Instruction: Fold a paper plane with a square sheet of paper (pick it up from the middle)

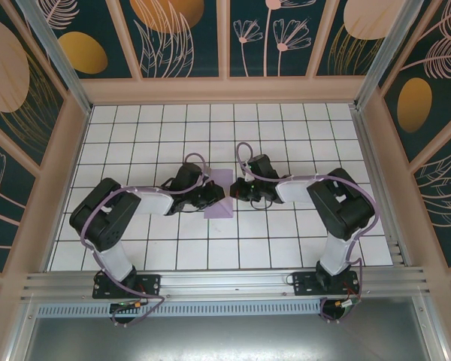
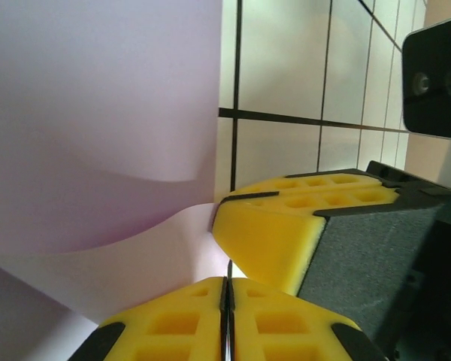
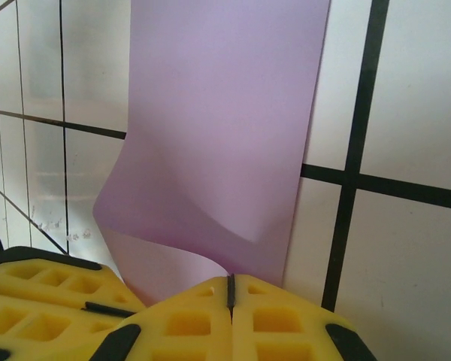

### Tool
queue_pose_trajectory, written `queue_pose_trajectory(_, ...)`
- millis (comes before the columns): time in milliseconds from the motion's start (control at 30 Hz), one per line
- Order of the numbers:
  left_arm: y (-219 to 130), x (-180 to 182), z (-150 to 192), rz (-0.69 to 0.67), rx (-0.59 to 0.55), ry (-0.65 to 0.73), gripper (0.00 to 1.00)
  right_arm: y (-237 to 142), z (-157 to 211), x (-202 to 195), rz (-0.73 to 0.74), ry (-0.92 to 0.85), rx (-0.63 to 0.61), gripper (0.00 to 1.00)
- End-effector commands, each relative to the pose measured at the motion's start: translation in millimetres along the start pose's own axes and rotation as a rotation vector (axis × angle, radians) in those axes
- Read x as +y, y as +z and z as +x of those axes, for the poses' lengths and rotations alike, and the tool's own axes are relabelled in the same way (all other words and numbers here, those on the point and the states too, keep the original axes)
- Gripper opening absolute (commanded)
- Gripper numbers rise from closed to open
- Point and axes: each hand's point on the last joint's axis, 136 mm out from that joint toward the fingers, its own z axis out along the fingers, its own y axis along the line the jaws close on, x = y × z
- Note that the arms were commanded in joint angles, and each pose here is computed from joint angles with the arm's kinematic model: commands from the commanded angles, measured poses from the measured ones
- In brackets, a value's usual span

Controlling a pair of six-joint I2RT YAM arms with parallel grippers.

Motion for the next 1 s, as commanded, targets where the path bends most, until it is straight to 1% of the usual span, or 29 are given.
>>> queue_pose_trajectory(0,3,-4,-3,0.011,0.012,0.021,0.13,3,-4,3,-0.016,-0.017,0.012,0.00)
queue_pose_trajectory(633,8,-2,0,0.036,0.022,0.009,0.12,4,-6,-6,0.029,-0.006,0.003,0.00)
queue_pose_trajectory(967,11,6,3,0.015,0.030,-0.003,0.11,7,-4,-8,0.028,0.001,0.015,0.00)
